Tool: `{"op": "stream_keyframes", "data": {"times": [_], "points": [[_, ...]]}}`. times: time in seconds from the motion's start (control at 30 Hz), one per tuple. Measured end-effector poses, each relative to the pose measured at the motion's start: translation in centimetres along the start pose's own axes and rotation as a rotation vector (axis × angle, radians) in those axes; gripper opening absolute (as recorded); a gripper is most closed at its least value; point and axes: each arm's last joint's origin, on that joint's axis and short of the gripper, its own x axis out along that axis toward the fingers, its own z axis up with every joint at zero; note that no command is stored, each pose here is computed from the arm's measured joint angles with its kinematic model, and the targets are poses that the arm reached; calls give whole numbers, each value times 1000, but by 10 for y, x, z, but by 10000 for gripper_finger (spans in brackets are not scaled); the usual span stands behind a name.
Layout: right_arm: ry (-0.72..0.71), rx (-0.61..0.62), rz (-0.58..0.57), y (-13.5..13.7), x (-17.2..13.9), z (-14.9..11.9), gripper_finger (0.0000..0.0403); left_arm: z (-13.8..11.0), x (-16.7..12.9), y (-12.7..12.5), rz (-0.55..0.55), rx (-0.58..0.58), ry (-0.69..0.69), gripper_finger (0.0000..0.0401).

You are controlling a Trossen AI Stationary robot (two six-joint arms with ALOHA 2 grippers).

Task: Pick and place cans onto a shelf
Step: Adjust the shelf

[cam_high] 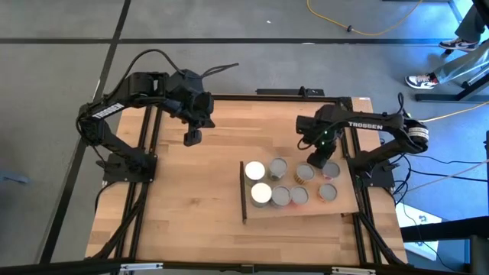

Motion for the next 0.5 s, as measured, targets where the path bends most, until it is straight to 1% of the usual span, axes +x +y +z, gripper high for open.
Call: {"op": "stream_keyframes", "data": {"times": [0.33,0.5], "points": [[42,-33,36,26,6,-9,4,0,0,-1,-22,3,0,0],[52,-39,27,36,9,-14,4,0,0,-1,-24,2,0,0]]}}
